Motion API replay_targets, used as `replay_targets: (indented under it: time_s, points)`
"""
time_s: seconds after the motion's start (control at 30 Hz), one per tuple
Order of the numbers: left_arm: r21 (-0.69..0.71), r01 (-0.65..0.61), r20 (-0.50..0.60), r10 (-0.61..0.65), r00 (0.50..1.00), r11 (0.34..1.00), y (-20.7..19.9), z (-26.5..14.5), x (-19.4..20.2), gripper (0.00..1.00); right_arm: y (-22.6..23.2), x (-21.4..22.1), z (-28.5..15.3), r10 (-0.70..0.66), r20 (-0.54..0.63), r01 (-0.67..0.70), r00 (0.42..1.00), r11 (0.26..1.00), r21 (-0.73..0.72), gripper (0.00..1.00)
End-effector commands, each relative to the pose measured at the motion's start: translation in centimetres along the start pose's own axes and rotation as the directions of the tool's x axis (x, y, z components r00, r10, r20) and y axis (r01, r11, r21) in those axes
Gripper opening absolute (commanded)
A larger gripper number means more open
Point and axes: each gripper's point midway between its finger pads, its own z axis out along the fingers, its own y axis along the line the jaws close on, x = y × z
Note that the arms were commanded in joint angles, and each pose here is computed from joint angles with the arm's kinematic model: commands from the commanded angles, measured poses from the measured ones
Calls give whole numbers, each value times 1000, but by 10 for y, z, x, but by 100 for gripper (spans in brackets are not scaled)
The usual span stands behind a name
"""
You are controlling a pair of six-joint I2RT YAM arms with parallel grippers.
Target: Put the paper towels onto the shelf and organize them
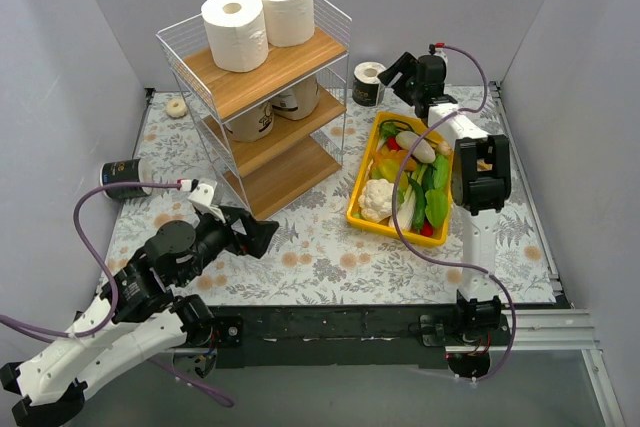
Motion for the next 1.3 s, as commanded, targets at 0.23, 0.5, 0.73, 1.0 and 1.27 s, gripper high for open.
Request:
replay_targets:
  time_s: [0.23, 0.5, 0.73, 1.0, 1.27]
  points:
    - [-11, 0, 56, 0, 998, 1000, 5, -3, -9, 98, 15, -26, 45, 50, 202, -33, 978, 996, -87, 77]
    - [-13, 4, 68, -3, 998, 1000, 6, -6, -10, 98, 12, -11, 77, 83, 235, -60, 969, 993, -104, 74]
    - [-19, 6, 65, -4, 998, 1000, 7, -5, -10, 98, 6, -5, 79, 40, 257, -31, 965, 999, -38, 56]
    - [-16, 3, 67, -2, 998, 1000, 7, -5, -10, 98, 13, -9, 61, 1, 266, 14, 964, 998, -55, 25]
    - [-16, 8, 75, -6, 997, 1000, 8, -6, -11, 98, 54, -47, 34, 17, 339, 34, 941, 989, -144, 13]
